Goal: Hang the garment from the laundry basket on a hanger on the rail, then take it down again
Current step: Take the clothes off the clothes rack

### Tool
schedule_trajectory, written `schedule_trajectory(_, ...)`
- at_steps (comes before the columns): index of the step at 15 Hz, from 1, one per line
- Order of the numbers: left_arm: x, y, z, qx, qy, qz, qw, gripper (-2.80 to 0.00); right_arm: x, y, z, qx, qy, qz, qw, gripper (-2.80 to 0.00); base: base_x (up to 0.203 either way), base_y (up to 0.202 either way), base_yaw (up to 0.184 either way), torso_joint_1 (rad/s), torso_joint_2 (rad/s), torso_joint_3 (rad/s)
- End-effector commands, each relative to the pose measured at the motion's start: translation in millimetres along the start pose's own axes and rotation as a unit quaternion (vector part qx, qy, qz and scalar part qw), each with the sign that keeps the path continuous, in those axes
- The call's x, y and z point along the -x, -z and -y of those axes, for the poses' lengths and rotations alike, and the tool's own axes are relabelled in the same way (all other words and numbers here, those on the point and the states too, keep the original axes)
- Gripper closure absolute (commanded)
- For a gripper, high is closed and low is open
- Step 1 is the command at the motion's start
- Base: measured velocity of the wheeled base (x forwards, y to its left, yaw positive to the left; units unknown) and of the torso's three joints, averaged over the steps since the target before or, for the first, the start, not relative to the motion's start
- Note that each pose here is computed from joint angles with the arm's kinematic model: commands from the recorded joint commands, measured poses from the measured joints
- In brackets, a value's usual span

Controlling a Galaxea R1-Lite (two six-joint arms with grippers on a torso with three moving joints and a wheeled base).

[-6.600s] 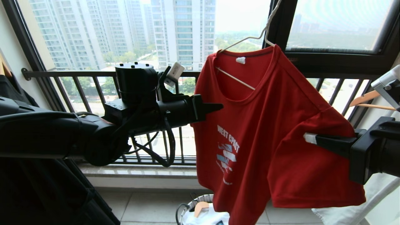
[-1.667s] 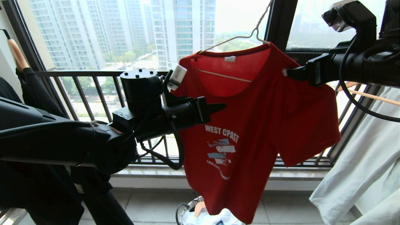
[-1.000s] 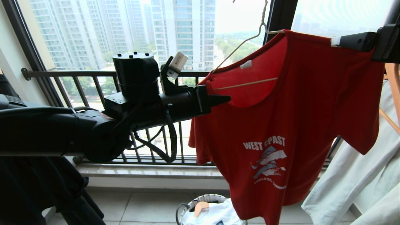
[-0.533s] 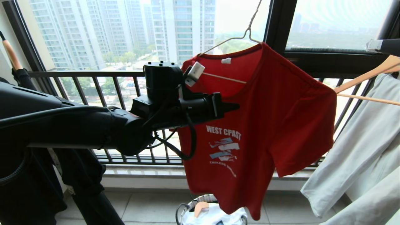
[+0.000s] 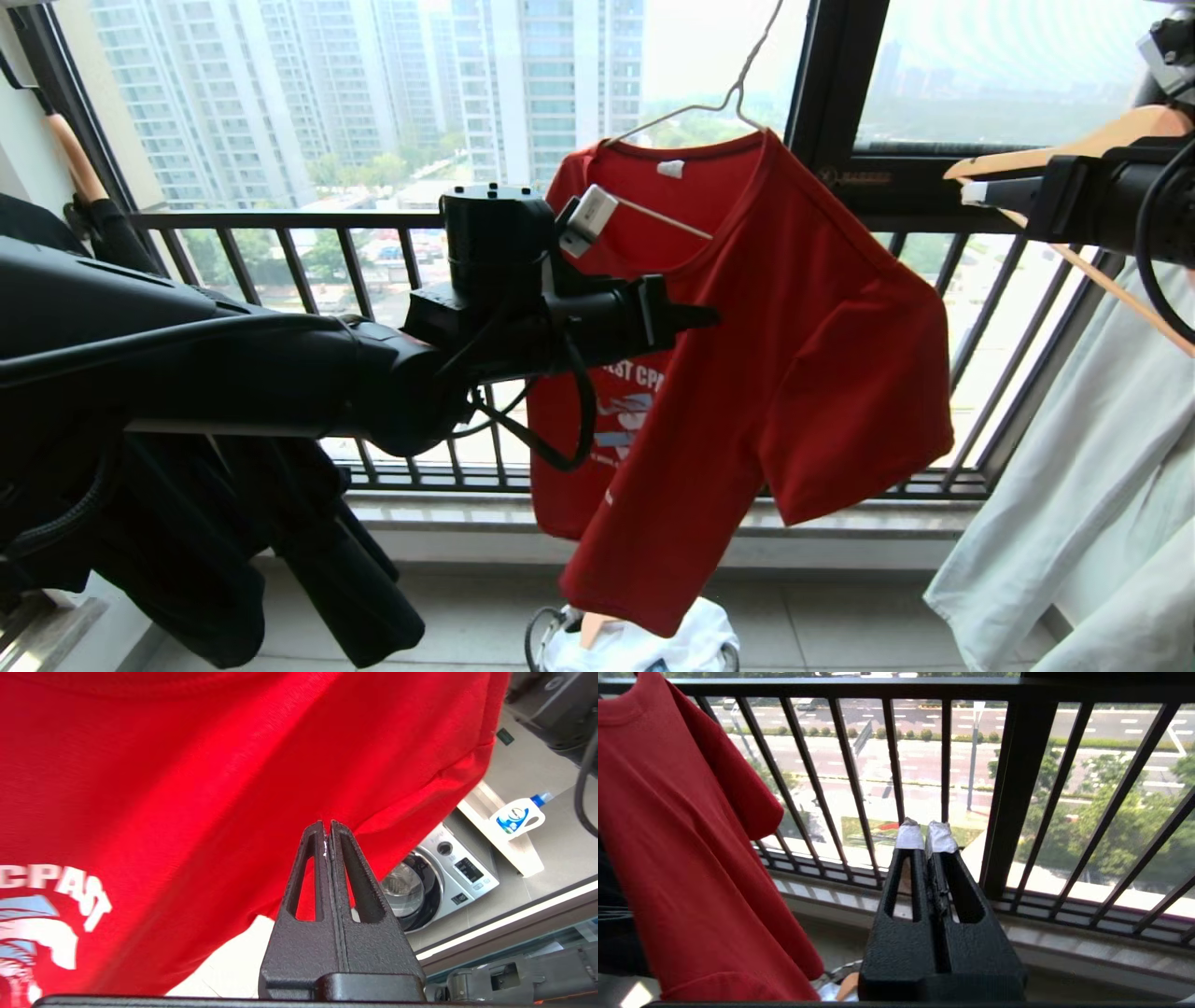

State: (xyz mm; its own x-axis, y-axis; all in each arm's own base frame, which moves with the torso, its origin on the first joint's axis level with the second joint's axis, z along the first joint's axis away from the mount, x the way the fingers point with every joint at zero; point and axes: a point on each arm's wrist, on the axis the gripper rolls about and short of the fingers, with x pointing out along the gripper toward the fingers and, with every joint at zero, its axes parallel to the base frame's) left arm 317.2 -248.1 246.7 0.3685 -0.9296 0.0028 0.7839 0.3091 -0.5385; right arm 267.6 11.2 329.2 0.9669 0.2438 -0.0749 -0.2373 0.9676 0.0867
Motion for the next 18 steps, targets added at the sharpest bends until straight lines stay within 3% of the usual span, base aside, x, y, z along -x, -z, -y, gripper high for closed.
schedule_trajectory(1, -5, 0, -6.1, 0.001, 0.000, 0.001, 1.0000, 0.00, -40, 20, 6, -0.009, -0.008, -0.036, 0.999, 0.00, 0.000, 0.000, 0.000, 0.000, 0.00, 0.000)
schedule_trajectory(4, -19, 5, -9.0, 0.001, 0.008, -0.006, 0.9999, 0.00, -47, 19, 7, -0.038, -0.011, -0.013, 0.999, 0.00, 0.000, 0.000, 0.000, 0.000, 0.00, 0.000)
schedule_trajectory(6, -21, -7, -5.1, -0.008, 0.014, 0.006, 0.9999, 0.00, -48, 22, 11, -0.059, -0.009, -0.017, 0.998, 0.00, 0.000, 0.000, 0.000, 0.000, 0.00, 0.000)
schedule_trajectory(9, -22, -33, -0.9, -0.025, 0.022, 0.030, 0.9990, 0.00, -48, 23, 18, -0.060, -0.005, -0.017, 0.998, 0.00, 0.000, 0.000, 0.000, 0.000, 0.00, 0.000)
schedule_trajectory(12, -23, -59, 1.6, -0.054, 0.067, 0.045, 0.9953, 0.00, -48, 26, 24, -0.063, 0.002, -0.021, 0.998, 0.00, 0.000, 0.000, 0.000, 0.000, 0.00, 0.000)
schedule_trajectory(15, -27, -70, -11.7, -0.053, 0.108, 0.002, 0.9927, 0.00, -48, 26, 24, -0.063, -0.005, -0.023, 0.998, 0.00, 0.000, 0.000, 0.000, 0.000, 0.00, 0.000)
schedule_trajectory(18, -27, -68, -14.2, -0.052, 0.117, -0.007, 0.9918, 0.00, -47, 26, 25, -0.063, -0.004, -0.022, 0.998, 0.00, 0.000, 0.000, 0.000, 0.000, 0.00, 0.000)
